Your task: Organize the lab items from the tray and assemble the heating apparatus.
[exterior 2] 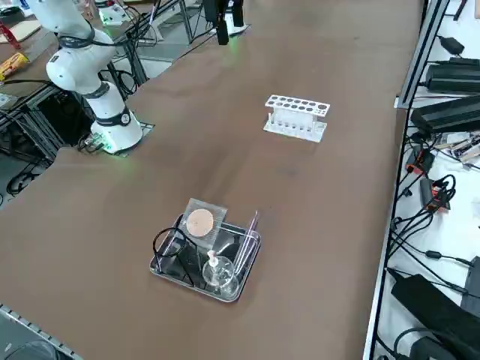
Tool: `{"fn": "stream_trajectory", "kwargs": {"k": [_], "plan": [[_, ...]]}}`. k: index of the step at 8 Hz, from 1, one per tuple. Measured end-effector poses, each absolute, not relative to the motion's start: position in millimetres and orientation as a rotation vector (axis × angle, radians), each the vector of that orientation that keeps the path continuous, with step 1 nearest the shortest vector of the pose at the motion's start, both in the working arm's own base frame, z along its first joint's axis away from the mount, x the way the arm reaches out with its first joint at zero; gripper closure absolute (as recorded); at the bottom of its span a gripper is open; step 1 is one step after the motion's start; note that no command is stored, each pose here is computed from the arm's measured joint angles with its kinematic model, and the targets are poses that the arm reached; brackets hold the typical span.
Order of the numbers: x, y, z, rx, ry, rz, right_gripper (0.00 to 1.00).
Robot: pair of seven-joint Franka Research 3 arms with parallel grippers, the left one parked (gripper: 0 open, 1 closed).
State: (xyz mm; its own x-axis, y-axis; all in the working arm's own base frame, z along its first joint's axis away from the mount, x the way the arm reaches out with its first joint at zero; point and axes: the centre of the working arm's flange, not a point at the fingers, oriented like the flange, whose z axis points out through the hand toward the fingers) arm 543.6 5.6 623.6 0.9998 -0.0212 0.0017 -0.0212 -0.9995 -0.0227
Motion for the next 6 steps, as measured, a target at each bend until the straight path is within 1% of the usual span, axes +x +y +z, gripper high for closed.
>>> {"fn": "stream_trajectory", "kwargs": {"k": [6], "plan": [[550.0,-5.3,611.2,-3.122,0.061,0.031,0.00]]}}
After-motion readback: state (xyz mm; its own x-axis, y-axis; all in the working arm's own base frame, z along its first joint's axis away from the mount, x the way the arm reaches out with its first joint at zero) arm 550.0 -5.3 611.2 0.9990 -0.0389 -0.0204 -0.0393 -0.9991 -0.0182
